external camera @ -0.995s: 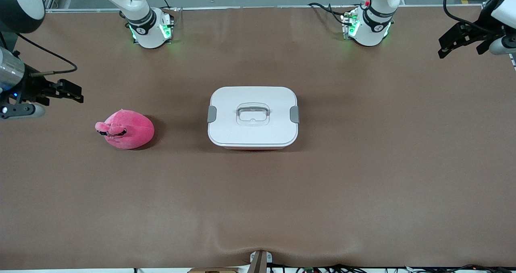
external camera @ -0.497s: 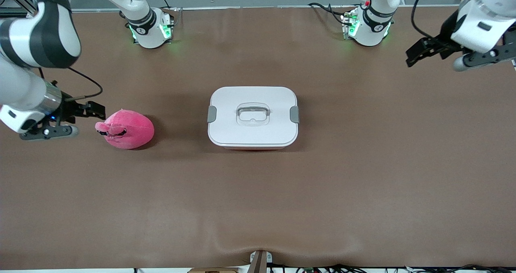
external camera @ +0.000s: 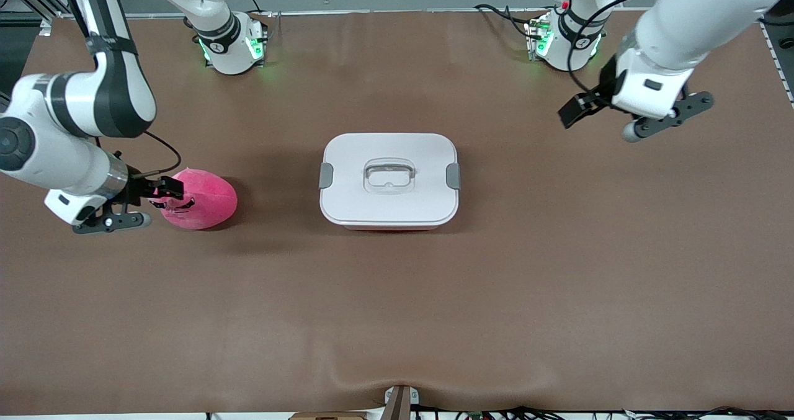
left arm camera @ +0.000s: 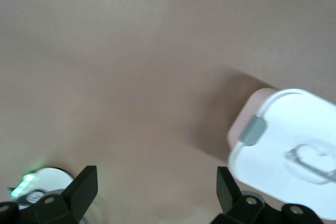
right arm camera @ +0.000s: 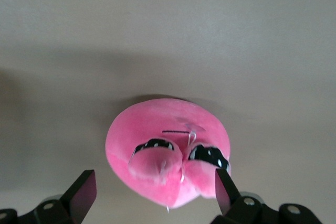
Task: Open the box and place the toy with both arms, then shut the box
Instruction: 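Reach the right gripper to the pink plush while the left gripper approaches the lid, then grasp the lid handle with the left gripper while the right gripper grasps the plush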
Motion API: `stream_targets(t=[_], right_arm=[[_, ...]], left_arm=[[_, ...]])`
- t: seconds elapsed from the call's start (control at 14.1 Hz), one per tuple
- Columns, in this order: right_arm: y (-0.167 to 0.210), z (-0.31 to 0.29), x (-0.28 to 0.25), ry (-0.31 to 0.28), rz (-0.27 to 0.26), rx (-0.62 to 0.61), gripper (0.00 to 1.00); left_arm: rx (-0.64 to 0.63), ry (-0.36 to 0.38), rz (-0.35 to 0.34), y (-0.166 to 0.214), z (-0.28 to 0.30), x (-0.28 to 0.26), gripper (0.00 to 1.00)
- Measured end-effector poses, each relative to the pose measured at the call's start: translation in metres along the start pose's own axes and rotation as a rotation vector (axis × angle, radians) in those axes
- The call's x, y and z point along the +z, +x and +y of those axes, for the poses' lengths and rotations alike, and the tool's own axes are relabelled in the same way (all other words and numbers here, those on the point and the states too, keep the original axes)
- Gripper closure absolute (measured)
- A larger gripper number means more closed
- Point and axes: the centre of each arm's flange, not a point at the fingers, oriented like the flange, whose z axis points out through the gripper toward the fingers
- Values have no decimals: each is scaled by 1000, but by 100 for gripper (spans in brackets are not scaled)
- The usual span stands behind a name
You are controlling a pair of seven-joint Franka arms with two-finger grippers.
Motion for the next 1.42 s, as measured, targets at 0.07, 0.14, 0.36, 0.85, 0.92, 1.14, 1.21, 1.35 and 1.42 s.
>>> stream_targets(t=[0.07,0.14,0.36,0.85,0.92,1.14,1.21,1.35,1.42], right_arm=[[-1,0,13,0,-3,-1,0],[-2,-1,20,0,-7,-1,1],[-3,-2,24,1,-13,-2,23],[-5,-2,26,3,-30,-3,85],[-5,-2,26,4,-37,-3,96],[-7,-2,25,6,-52,-3,97],[-8,-2,23,6,-52,-11,97],[-8,-1,14,7,-50,-29,97],[-9,-1,8,7,-52,-32,97]], left_arm=[[-39,-8,3,-10,16,6,0],[-80,-17,4,-19,31,12,0],[-237,-56,-4,-35,67,31,0],[-579,-96,11,-75,133,80,0],[-620,-94,23,-82,143,89,0],[-696,-102,28,-99,166,112,0],[-713,-108,26,-106,175,119,0],[-770,-127,41,-113,189,129,0],[-800,-135,47,-114,195,133,0]])
